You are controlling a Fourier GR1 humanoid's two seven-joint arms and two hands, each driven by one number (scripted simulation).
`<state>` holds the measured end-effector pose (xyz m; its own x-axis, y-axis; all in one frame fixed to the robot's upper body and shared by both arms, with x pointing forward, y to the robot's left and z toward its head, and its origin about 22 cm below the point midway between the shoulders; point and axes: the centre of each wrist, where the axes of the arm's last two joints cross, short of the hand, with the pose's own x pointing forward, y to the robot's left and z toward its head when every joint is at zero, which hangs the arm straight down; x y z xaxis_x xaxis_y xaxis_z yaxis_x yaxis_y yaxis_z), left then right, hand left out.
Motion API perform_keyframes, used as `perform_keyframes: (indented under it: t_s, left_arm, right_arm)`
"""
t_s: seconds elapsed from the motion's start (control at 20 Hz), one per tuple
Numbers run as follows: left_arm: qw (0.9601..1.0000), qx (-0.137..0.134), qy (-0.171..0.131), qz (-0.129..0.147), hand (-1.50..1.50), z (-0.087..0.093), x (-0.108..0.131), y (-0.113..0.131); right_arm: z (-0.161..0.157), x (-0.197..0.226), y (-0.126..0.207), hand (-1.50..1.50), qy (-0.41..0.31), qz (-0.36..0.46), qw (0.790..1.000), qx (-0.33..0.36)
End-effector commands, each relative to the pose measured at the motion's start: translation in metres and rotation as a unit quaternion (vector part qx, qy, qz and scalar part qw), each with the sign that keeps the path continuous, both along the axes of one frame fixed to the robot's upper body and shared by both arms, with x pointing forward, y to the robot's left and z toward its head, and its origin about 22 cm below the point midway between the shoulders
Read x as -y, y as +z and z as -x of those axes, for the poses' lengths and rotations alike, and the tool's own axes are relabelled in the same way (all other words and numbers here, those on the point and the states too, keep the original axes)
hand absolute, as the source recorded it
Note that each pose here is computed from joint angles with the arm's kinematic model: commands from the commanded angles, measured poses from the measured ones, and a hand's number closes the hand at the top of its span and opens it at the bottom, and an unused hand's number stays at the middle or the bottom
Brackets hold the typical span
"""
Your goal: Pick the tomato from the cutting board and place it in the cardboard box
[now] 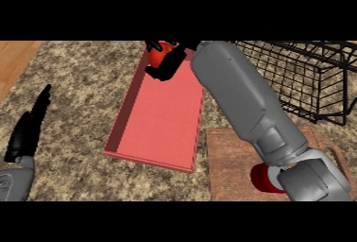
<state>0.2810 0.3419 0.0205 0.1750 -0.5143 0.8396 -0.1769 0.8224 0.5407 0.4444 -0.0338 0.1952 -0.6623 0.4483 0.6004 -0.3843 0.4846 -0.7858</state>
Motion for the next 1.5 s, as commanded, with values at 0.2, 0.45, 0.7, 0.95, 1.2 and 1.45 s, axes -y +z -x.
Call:
perform_keyframes:
  t_s: [0.2,0.45,0.7,0.95,1.2,1.45]
  left_arm:
    - [0.9996,0.016,-0.02,-0.01,0.0,-0.01,0.011,0.007]
    - [0.9993,0.01,-0.035,-0.007,0.0,-0.022,0.02,0.009]
    - [0.9991,0.008,-0.042,-0.001,0.0,-0.019,0.022,0.002]
    - [0.9994,0.018,-0.026,-0.01,0.0,-0.025,0.018,0.011]
    - [0.9999,0.006,-0.011,-0.004,0.0,-0.007,0.003,-0.01]
    - [1.0,0.005,-0.002,0.007,0.0,-0.003,0.005,0.009]
  right_arm:
    - [0.001,-0.012,-0.025,1.5,-0.071,0.037,0.996,-0.028]
    - [0.001,-0.005,-0.049,-1.5,-0.076,0.035,0.993,-0.088]
    - [0.006,-0.015,-0.038,-1.5,-0.056,-0.015,0.995,-0.081]
    - [0.008,-0.012,-0.042,-1.5,-0.062,-0.113,0.99,-0.057]
    - [-0.001,-0.006,-0.029,-1.5,-0.08,-0.216,0.969,-0.094]
    - [-0.015,0.025,-0.027,-1.5,-0.066,-0.26,0.957,-0.11]
